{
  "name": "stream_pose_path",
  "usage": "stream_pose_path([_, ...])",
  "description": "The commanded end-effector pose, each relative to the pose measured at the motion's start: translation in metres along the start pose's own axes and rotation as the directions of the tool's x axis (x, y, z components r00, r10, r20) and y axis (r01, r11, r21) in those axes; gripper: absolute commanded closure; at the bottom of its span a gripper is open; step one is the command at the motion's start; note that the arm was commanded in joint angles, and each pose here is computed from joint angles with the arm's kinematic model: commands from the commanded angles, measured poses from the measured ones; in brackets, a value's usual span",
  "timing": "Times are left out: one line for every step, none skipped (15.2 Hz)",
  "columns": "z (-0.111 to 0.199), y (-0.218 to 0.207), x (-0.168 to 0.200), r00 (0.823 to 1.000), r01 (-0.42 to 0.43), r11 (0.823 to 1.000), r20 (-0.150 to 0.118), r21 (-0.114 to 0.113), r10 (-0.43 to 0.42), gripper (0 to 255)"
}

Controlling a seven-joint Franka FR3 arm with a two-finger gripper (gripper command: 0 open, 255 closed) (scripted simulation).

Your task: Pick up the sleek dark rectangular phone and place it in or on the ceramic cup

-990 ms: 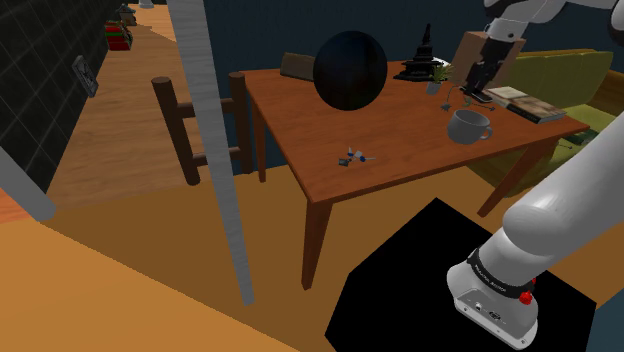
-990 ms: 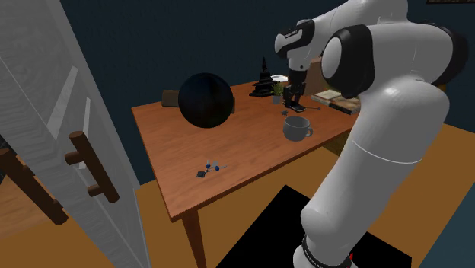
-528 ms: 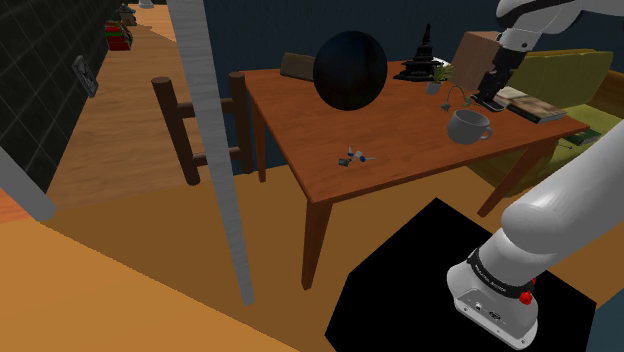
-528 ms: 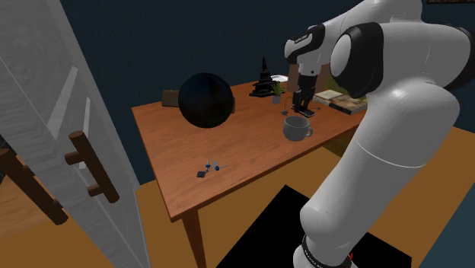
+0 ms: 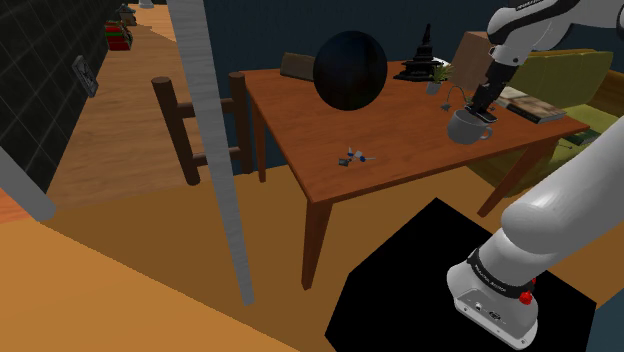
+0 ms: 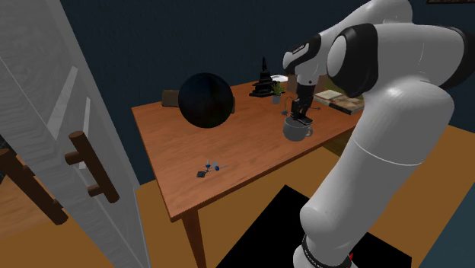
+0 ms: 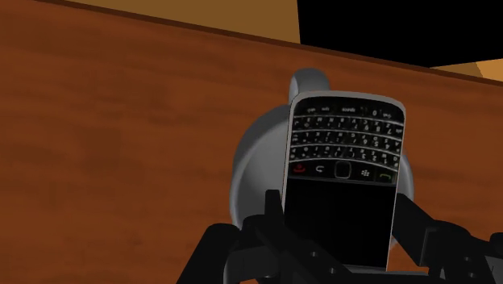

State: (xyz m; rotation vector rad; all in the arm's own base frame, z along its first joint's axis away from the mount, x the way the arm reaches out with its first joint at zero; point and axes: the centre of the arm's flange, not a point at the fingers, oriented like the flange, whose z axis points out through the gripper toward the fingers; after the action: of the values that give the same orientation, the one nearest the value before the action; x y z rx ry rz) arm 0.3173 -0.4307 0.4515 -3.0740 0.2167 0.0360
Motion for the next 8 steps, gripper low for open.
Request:
stream_pose_path([0.0106,0.0009,0.0013,1.000,0.000,1.000,0.000,0.000,0.000,255])
stream_pose_path([0.0178,0.0014,0.0015,1.000,0.000,1.000,0.000,0.000,0.000,255])
stream_pose_path([0.0178,0.0014,0.0015,1.000,0.000,1.000,0.000,0.000,0.000,255])
stream_pose_path([0.0178,0.0014,0.0015,1.000,0.000,1.000,0.000,0.000,0.000,255])
stream_pose_path([0.0178,0.0014,0.0015,1.000,0.000,1.000,0.000,0.000,0.000,255])
stream_pose_path([0.0178,0.0014,0.0015,1.000,0.000,1.000,0.000,0.000,0.000,255])
stream_pose_path([0.0178,0.0014,0.0015,1.000,0.000,1.000,0.000,0.000,0.000,255])
stream_pose_path([0.0178,0.0014,0.0015,1.000,0.000,1.000,0.000,0.000,0.000,255])
